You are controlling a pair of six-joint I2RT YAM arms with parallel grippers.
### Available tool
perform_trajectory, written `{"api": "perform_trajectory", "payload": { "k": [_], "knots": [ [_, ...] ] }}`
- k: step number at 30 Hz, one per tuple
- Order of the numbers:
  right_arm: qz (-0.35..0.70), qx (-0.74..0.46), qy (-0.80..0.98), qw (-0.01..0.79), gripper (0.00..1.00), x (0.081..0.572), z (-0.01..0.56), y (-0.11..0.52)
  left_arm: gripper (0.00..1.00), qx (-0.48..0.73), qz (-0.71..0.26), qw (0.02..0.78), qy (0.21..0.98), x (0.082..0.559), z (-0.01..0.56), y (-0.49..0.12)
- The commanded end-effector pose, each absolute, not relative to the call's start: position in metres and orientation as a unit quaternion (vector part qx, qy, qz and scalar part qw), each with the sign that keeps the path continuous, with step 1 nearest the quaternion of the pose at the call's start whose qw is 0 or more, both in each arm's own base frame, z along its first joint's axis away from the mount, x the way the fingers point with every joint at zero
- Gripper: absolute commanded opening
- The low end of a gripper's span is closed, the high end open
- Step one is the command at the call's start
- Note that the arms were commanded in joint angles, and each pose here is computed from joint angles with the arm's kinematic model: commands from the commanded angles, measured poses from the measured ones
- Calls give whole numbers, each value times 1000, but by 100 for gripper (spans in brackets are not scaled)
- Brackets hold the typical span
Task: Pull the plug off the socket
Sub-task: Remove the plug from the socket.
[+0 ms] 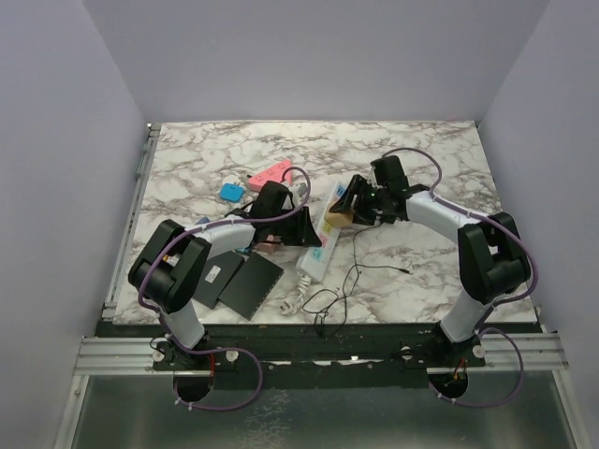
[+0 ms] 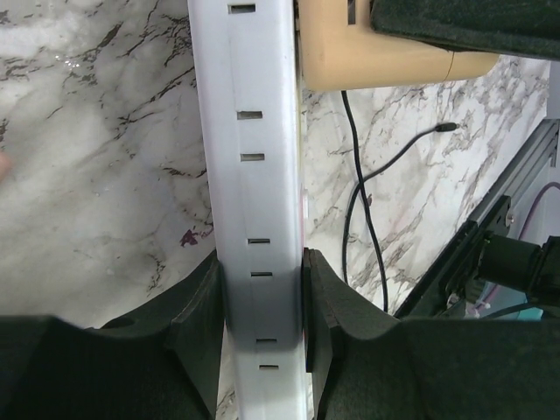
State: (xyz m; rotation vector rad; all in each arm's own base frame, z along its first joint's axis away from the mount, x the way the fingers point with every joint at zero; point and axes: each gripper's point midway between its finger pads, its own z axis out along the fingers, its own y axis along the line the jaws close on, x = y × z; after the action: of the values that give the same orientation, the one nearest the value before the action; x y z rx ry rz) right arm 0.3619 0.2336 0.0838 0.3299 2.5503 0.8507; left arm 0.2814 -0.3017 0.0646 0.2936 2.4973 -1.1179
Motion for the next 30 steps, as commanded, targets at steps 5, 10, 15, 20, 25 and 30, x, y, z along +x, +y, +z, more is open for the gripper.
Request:
{"api": "perform_trajectory", "payload": {
  "k": [5,10,15,20,25,30],
  "knots": [
    [286,100,935,183,0,368,60,201,0,149,-347,159,912,256,31,-295],
    [290,96,935,180,0,371,58,203,0,163,-348,162,909,254,35,-296],
    [227,99,946,209,0,384,60,181,0,165,-351,153,909,250,35,-298],
    [223,109,937,246,0,384,73,178,0,168,-360,146,906,248,36,-301],
    [208,126,932,268,0,370,71,180,0,168,-359,146,906,248,36,-301],
    [187,136,929,289,0,349,70,194,0,169,-362,140,906,246,35,-302]
  ]
}}
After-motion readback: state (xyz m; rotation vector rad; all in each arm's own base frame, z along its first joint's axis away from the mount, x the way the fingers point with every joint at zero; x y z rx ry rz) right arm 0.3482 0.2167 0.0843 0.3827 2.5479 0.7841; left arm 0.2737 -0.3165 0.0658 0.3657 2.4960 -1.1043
